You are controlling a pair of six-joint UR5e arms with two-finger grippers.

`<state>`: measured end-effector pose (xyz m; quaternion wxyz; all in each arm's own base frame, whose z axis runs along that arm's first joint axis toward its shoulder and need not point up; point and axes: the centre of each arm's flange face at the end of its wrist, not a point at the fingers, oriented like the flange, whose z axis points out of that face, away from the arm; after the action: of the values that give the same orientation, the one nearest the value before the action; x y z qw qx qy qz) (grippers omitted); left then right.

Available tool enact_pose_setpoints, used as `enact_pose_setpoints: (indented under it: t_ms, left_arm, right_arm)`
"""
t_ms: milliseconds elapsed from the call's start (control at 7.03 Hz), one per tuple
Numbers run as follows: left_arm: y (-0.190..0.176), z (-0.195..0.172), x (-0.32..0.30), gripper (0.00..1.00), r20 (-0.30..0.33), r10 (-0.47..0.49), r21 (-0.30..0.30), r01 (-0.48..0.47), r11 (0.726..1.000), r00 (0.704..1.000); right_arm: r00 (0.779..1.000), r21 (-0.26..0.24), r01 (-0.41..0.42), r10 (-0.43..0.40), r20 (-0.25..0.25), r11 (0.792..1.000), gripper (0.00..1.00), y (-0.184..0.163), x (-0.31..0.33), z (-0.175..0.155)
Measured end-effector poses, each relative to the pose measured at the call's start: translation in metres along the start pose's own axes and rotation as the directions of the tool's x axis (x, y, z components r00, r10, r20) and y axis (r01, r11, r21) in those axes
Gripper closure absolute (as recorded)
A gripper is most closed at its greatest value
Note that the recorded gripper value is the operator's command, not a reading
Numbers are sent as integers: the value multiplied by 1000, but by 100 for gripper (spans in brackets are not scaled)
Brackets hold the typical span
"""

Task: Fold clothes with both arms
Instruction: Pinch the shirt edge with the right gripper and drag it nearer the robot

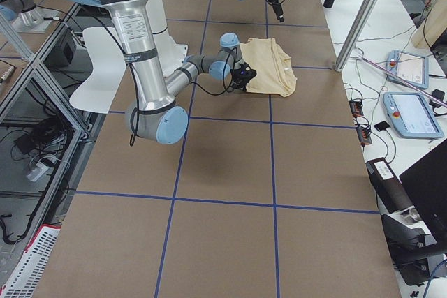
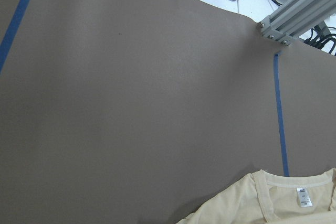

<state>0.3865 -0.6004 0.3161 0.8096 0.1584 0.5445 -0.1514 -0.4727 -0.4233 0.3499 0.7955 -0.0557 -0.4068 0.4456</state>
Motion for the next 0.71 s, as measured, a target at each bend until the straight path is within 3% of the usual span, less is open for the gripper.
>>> enact_pose_setpoints:
  t_ms: [284, 711]
  left_arm:
    - [0, -1, 1, 11, -1, 2, -1, -2, 1000, 1000]
    - [1, -1, 2, 11, -3, 2, -2, -2, 1000, 1000]
  right_arm:
    - [1000, -35, 2, -2, 6, 999, 100, -2, 8, -18]
    - [1000, -45, 2, -2, 8, 999, 100, -15, 37, -43]
